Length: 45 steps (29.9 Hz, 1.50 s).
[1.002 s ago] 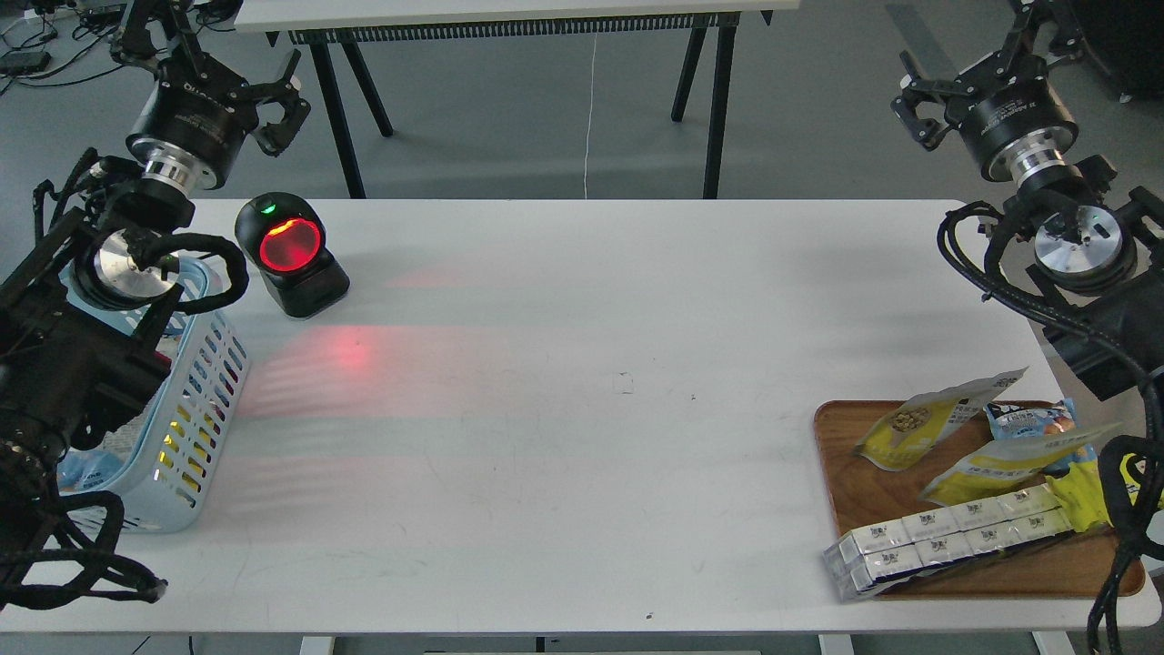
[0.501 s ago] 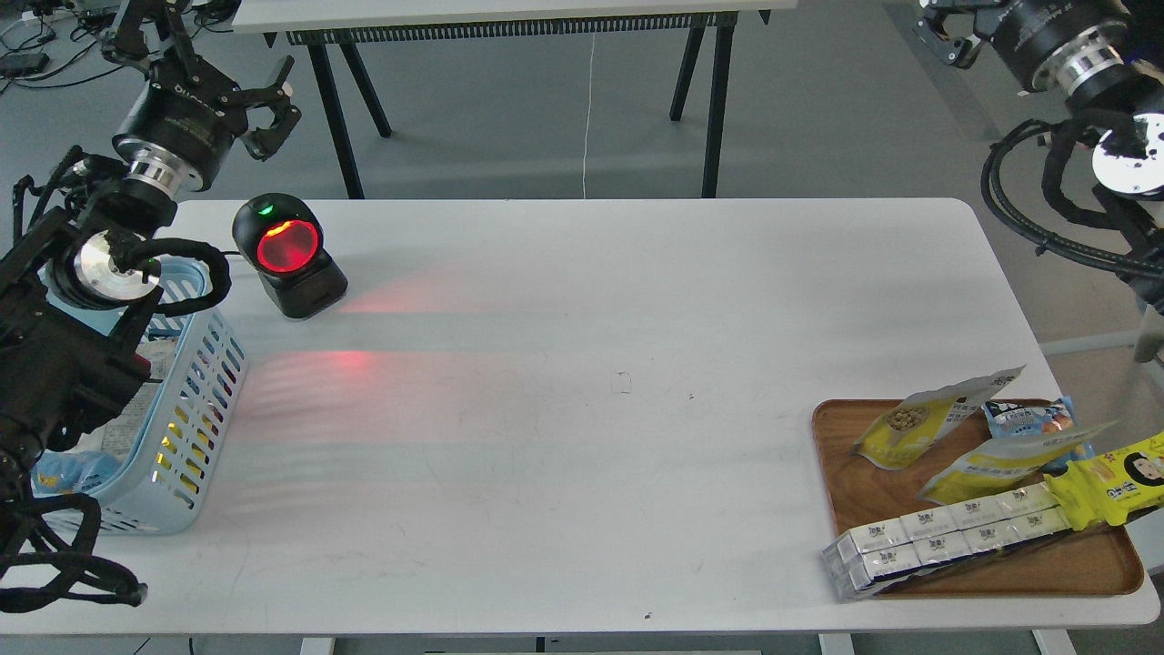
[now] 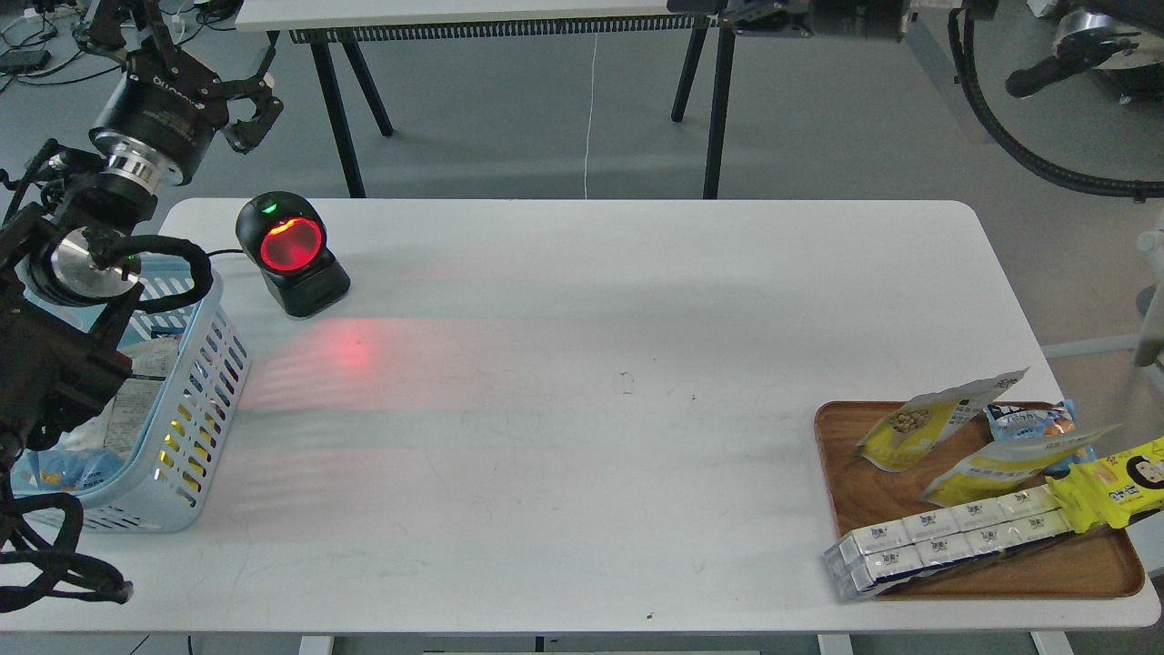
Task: Scan snack and place in basket
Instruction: 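Move the right gripper over the yellow snack bag on the wooden tray, then lower the right gripper and grasp the yellow snack bag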
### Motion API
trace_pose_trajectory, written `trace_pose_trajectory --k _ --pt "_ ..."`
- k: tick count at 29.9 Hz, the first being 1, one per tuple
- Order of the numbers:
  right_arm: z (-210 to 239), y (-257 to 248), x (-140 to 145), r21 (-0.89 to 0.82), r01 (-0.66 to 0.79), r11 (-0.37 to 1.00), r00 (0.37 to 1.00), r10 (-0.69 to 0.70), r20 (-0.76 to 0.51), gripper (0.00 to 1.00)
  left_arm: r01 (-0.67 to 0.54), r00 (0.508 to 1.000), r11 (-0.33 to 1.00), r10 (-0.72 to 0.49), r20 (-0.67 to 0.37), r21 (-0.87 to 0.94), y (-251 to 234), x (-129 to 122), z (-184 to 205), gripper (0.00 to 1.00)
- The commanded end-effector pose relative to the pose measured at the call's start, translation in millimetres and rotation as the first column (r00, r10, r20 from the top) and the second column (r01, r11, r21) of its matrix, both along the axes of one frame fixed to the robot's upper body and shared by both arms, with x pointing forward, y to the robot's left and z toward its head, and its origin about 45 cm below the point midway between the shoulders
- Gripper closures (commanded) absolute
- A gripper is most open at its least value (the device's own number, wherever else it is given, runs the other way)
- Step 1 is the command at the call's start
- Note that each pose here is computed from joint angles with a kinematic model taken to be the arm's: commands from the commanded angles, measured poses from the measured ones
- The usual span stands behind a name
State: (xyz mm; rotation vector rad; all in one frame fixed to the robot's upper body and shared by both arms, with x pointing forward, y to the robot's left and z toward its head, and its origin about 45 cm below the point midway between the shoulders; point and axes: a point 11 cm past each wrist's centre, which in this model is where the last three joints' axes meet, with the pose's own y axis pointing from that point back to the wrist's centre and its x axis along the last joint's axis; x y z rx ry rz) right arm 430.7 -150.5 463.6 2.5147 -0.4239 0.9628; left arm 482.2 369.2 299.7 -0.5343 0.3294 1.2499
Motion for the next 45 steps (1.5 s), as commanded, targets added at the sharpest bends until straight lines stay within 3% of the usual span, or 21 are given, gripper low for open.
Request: trace_pose_trajectory --k 1,6,10,13,20,24,32,38,45 --pt "-29.9 20.5 -36.5 -0.276 -0.172 0.945 0.979 0.195 0.055 0.02 -0.005 1.000 1.000 0.005 0.000 0.008 3.6 -0.6 1.3 0.00" --pt "-76.1 14.3 -75.5 -0.559 -0.322 0.764 0.912 0.408 0.032 0.02 -0.007 1.000 1.000 0.007 0.002 0.011 5.4 -0.9 1.7 0.00" --pt "-94.9 8.6 -95.0 -0.676 -0.381 0.631 0.859 0.511 -0.006 0.02 -0.006 1.000 1.000 0.006 0.001 0.012 5.3 -0.9 1.6 0.00" --pt "-102.8 4.4 -112.2 -0.769 -0.415 0.487 0.784 0.620 -0.031 0.02 -0.007 1.000 1.000 0.007 0.002 0.011 5.4 -0.9 1.7 0.00" --pt "-127.6 -40.1 -118.9 -0.923 -0.338 0.184 0.677 0.729 -0.102 0.02 -0.008 1.000 1.000 0.007 0.004 0.011 4.3 0.1 3.5 0.00" --pt "-141.7 -88.5 -112.3 -0.959 -0.278 0.054 0.683 0.714 -0.157 0.03 -0.007 1.000 1.000 0.007 0.007 0.012 5.4 -0.2 4.3 0.00" --pt "-158.3 -139.5 -100.3 -0.972 -0.233 0.004 0.728 0.664 -0.172 0.08 -0.011 1.000 1.000 0.011 0.000 0.008 3.0 0.4 1.7 0.00" --pt "-177.0 -163.1 -92.1 -0.969 -0.246 -0.004 0.769 0.608 -0.198 0.24 -0.013 1.000 1.000 0.013 0.001 0.010 4.4 0.1 2.3 0.00" --pt "-187.4 -167.4 -97.4 -0.962 -0.272 -0.010 0.766 0.602 -0.223 0.31 -0.017 1.000 1.000 0.017 0.000 0.012 6.7 -0.1 2.2 0.00"
